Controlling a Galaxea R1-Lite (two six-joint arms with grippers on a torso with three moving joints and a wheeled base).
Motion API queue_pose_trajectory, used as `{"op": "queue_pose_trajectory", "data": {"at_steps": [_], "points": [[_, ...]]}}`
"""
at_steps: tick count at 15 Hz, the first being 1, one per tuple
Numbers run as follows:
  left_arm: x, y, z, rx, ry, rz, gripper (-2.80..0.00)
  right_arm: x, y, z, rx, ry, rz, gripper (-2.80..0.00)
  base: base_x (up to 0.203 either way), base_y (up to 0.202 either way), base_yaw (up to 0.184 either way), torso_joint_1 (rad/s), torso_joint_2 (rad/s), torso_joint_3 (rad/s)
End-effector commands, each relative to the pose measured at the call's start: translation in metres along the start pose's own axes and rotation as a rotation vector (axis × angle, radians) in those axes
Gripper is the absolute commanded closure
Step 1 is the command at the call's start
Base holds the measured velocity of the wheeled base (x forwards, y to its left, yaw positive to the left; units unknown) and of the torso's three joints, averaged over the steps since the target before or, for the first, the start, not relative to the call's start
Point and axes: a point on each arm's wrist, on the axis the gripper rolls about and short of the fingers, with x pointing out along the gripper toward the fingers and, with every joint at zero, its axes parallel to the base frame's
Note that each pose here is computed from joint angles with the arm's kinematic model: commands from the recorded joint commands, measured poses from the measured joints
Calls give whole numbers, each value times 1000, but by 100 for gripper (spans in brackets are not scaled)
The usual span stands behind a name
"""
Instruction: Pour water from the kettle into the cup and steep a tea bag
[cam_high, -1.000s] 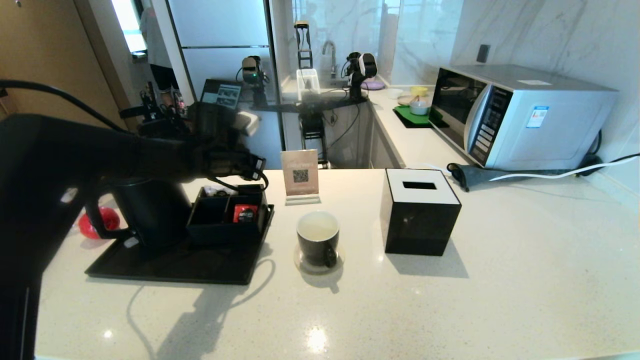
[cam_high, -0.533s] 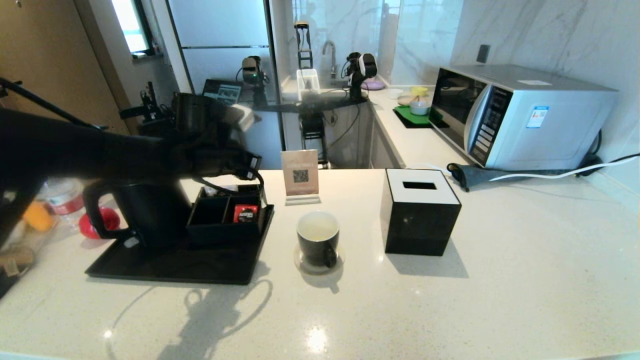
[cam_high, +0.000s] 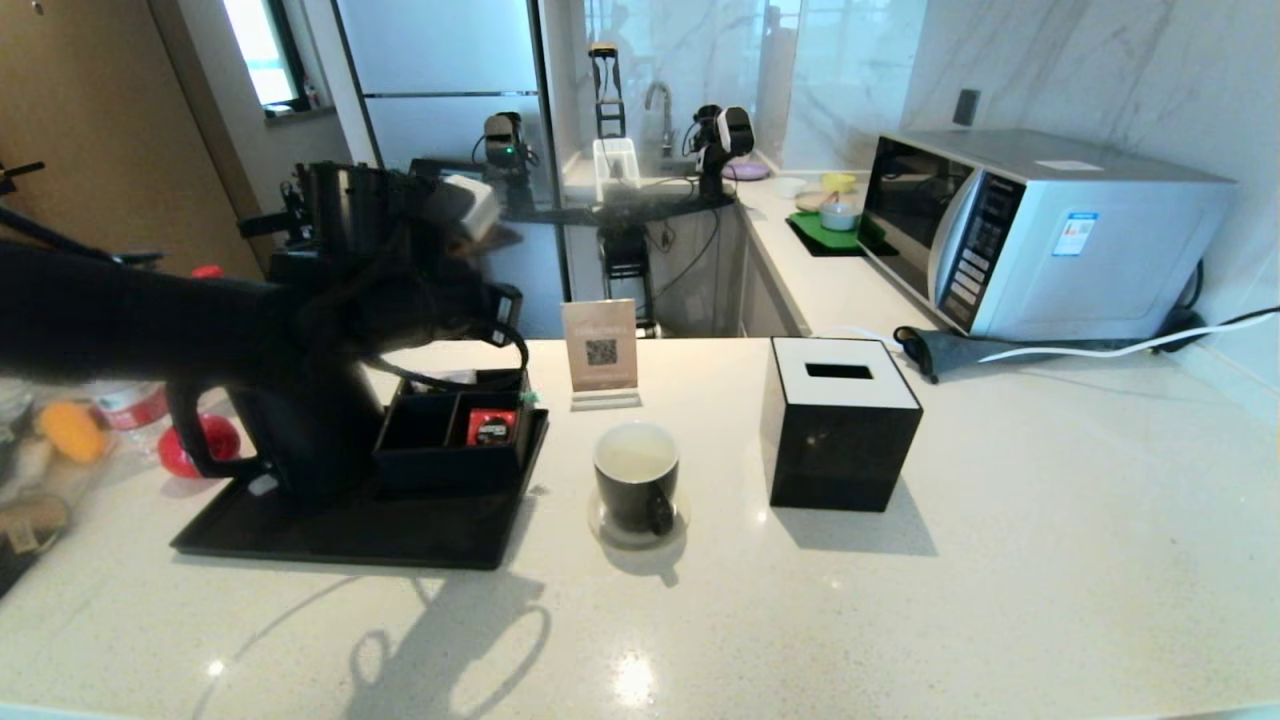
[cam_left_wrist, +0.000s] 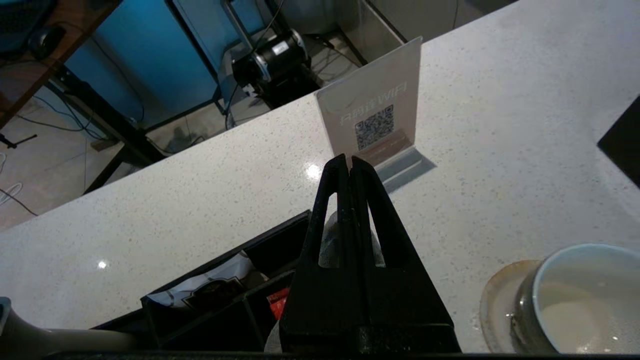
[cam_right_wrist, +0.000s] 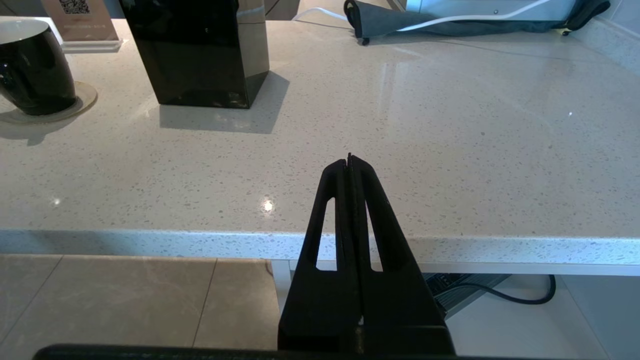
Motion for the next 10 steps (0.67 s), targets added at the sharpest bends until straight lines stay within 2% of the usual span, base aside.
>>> {"op": "queue_pose_trajectory", "data": {"at_steps": [1,5,10], "points": [[-19,-6,15,7,-48,-11,0,0,0,0,0,0,1,0,0,0,0,0,0,0],[-45,-16,22,13,-64,-39,0,0,0,0,-1,0,1,0,0,0,0,0,0,0],[-84,-30,11,23,-38,-86,0,0,0,0,-1,0,1,0,0,0,0,0,0,0]]}}
